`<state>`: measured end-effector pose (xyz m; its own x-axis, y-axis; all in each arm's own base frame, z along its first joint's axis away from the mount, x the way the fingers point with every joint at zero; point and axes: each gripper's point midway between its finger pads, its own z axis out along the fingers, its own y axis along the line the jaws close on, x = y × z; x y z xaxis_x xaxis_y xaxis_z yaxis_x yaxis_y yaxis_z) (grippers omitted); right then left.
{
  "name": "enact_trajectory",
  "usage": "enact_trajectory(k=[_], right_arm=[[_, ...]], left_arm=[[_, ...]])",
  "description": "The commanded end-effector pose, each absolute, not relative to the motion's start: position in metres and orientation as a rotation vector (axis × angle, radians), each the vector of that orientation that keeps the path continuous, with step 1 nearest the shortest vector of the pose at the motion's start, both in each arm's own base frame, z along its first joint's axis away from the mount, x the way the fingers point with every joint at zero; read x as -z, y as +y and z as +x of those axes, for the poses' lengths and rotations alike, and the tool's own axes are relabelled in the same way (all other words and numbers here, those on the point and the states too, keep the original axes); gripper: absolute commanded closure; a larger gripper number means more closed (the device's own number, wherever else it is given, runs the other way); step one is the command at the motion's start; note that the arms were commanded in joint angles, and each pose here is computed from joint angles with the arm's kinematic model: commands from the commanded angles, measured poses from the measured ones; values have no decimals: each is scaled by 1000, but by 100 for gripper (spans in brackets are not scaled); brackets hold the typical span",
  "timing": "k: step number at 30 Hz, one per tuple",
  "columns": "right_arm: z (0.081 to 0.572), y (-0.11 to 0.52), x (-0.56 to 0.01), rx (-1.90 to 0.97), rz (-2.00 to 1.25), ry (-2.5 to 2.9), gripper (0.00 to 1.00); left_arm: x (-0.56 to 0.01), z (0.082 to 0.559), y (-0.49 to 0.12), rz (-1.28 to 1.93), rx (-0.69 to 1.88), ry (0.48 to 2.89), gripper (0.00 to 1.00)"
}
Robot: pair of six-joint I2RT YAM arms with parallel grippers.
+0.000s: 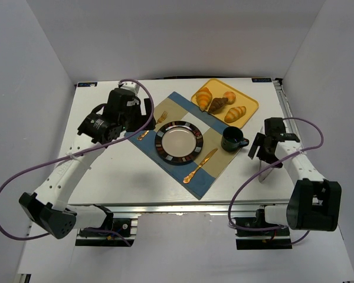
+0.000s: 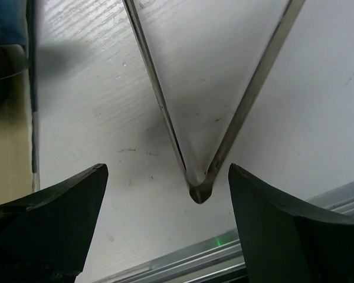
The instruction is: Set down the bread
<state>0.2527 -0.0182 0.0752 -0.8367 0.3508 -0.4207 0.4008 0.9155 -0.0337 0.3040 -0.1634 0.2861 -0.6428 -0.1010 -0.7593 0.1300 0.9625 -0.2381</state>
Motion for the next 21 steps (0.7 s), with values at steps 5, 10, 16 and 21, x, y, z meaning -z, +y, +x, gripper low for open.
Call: enact_trajectory(k=[5,10,16,21], right_arm=[[263,-31,-51,145,541,2649,11],[257,-46,-46,165,604,2636,11],[261,-55,-43,138,623,2637,11],[272,-59,-35,125,590,2657,11]], left_arm=[[-294,316,-163,30,304,2217,2],[-287,323,-167,15,303,2233,2],[-279,329,-169,10,297,2251,2],[-277,335,-167,19,270,2265,2]])
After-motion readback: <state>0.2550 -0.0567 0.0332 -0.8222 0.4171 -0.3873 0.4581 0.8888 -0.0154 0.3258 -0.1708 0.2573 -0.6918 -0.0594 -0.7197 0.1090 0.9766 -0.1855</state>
